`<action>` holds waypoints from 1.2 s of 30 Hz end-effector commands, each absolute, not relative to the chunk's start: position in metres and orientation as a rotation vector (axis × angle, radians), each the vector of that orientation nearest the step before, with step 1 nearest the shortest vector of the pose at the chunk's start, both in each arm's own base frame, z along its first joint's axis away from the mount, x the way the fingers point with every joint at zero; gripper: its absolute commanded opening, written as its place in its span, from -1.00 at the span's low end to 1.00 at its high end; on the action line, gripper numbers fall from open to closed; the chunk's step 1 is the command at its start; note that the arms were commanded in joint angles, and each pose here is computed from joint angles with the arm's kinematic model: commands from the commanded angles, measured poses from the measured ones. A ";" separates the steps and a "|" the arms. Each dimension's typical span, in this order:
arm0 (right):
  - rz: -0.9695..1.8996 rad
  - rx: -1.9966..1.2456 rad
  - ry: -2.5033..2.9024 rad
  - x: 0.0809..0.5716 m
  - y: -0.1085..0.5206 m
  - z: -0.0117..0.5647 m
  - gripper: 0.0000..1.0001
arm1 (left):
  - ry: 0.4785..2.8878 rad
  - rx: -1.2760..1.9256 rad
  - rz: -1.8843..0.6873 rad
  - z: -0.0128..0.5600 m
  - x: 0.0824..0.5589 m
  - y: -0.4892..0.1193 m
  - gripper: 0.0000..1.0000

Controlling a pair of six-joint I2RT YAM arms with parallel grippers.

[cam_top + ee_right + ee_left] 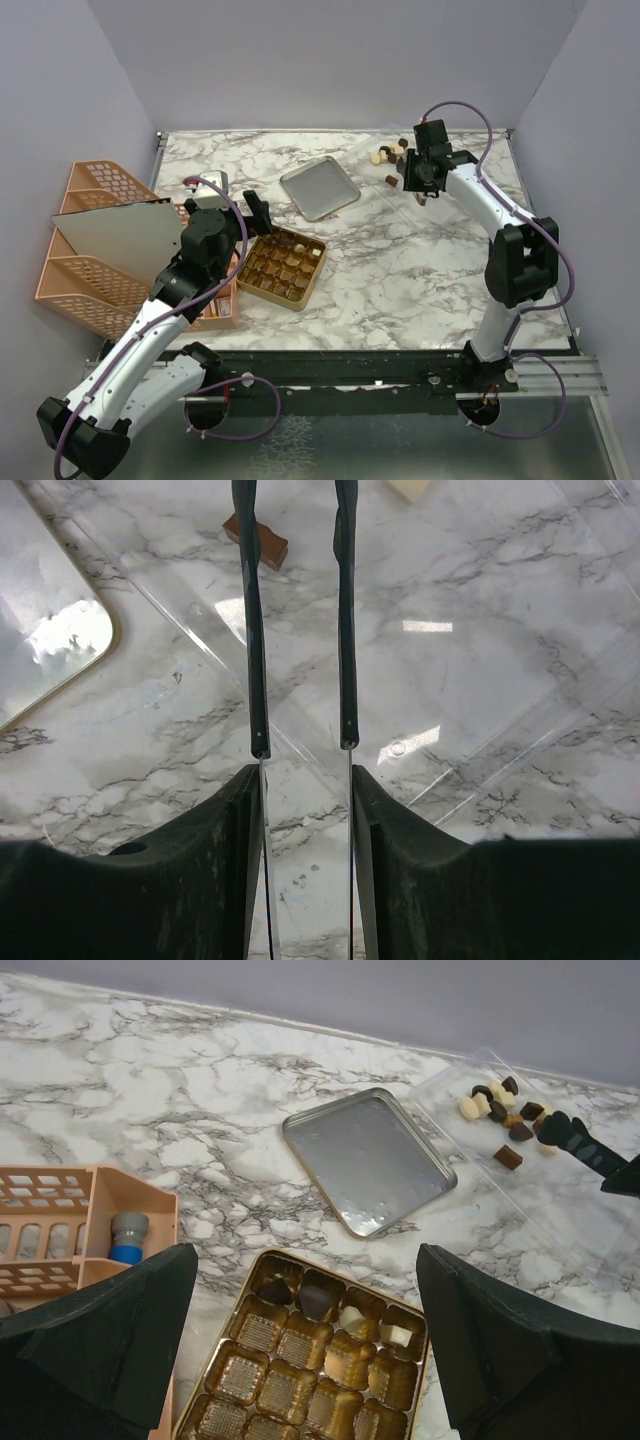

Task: Pack the chocolate
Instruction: Pick up the fake chocolate from the plate.

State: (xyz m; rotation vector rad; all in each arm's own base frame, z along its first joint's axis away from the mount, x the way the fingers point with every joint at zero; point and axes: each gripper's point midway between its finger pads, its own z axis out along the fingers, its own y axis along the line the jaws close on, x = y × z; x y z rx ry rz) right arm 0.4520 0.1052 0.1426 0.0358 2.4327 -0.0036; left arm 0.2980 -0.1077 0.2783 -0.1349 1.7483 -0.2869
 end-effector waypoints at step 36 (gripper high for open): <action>0.142 0.153 2.547 0.471 0.141 0.097 -0.13 | 1.683 -0.162 -0.251 0.295 0.291 -0.093 0.98</action>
